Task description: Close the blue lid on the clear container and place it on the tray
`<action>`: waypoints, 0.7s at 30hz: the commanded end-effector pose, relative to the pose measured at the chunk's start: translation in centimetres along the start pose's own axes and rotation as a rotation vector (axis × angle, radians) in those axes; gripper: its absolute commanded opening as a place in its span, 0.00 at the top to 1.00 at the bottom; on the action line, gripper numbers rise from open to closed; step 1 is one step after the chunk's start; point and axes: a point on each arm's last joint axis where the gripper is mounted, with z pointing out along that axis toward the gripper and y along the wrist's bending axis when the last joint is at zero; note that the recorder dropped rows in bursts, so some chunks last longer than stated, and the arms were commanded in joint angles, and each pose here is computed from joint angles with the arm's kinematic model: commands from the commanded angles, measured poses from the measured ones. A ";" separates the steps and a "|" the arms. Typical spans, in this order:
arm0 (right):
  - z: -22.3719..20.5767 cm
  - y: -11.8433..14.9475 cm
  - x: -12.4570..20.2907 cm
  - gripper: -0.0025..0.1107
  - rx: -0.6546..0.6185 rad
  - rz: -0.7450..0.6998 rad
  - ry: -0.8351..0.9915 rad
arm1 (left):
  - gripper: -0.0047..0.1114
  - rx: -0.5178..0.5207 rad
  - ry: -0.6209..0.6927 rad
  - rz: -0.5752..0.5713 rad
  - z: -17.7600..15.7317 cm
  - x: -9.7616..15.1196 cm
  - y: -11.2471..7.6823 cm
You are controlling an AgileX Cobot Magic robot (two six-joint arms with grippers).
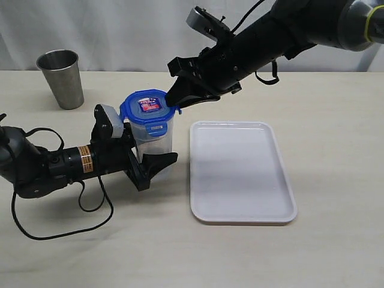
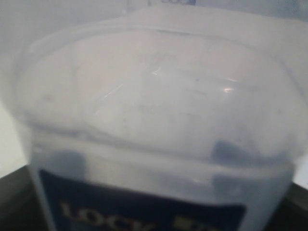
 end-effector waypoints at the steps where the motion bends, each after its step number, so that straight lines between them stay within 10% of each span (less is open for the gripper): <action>1: 0.2 -0.1 0.2 0.72 -0.015 -0.001 0.017 | 0.96 0.008 -0.019 0.005 0.0 -0.2 0.0; 21: 1.9 1.0 0.9 0.56 -0.075 0.014 0.086 | 0.96 0.016 -0.020 0.012 0.1 -0.3 0.0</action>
